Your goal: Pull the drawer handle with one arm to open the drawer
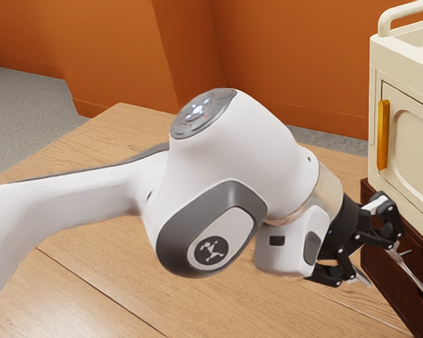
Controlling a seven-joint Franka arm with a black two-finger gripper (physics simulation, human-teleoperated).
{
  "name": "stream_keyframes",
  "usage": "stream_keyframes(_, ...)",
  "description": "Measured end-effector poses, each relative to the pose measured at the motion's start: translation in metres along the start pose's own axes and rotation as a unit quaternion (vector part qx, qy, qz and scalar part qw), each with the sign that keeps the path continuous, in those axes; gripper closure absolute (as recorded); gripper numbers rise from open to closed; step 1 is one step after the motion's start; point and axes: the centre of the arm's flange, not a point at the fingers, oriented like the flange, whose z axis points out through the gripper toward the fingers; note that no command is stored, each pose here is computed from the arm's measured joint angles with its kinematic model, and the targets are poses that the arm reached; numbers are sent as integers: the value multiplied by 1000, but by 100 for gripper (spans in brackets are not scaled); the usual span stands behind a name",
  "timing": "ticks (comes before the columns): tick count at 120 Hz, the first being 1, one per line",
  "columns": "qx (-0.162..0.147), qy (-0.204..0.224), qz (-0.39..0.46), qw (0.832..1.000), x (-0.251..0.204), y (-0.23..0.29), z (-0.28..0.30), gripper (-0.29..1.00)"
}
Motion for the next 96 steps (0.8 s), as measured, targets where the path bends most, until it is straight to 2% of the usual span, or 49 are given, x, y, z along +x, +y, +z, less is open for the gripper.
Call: stream_keyframes(96, -12, 10, -36, 999, -7, -8, 44, 53)
